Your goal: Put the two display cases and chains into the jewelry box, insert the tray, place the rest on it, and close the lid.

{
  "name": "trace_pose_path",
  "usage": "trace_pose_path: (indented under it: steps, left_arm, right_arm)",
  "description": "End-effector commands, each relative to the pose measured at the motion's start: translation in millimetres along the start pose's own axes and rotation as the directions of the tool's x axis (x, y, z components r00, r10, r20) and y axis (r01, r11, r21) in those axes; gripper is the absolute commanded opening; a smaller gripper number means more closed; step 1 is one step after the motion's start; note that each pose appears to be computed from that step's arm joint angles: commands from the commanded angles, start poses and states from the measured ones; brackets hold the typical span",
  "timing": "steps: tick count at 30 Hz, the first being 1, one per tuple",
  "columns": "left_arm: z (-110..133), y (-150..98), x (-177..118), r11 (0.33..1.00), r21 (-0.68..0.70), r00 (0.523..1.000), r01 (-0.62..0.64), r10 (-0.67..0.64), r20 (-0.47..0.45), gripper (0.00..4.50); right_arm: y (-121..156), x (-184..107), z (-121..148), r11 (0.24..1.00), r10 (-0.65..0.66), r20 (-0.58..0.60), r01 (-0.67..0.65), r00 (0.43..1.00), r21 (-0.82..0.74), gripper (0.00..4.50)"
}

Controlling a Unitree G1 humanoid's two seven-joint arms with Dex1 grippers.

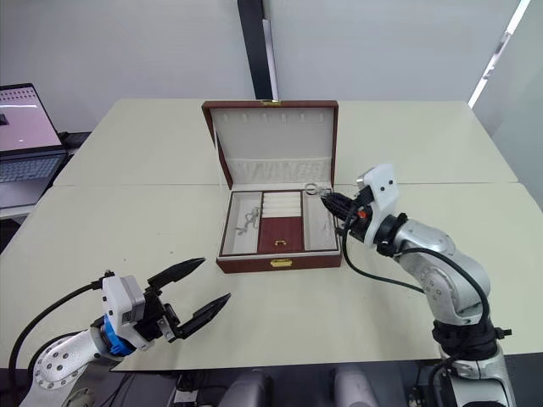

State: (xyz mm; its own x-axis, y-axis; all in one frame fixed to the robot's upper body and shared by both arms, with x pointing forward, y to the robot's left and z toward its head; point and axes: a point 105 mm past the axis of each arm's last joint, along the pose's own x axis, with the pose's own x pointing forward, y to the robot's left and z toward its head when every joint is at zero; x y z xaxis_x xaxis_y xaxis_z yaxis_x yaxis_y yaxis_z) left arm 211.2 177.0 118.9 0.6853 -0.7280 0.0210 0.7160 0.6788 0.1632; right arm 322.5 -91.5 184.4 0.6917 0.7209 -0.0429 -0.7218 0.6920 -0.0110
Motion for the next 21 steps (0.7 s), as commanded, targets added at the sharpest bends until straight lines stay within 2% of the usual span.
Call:
trace_pose_path:
  steps: [1, 9, 15, 21]
  left_arm:
    - [9, -4, 2, 1.0, 0.007, 1.0, -0.007, 0.007, 0.028, 4.5]
    - [8, -4, 2, 1.0, -0.014, 1.0, -0.025, 0.025, 0.011, 4.5]
    - [7, -5, 3, 1.0, -0.017, 1.0, -0.025, 0.025, 0.005, 4.5]
    - [7, -5, 6, 0.999, -0.022, 1.0, -0.026, 0.026, 0.006, 4.5]
  right_arm:
    - [1, 4, 6, 0.999, 0.005, 0.027, -0.004, 1.0, -0.036, 0.01]
    - [-5, 10, -10, 0.999, -0.026, -0.022, 0.026, 0.999, -0.025, 0.01]
    - [6, 14, 2, 1.0, 0.018, 0.022, -0.017, 1.0, -0.02, 0.01]
    - [-1, 14, -7, 0.999, -0.029, -0.014, 0.028, 0.999, -0.014, 0.01]
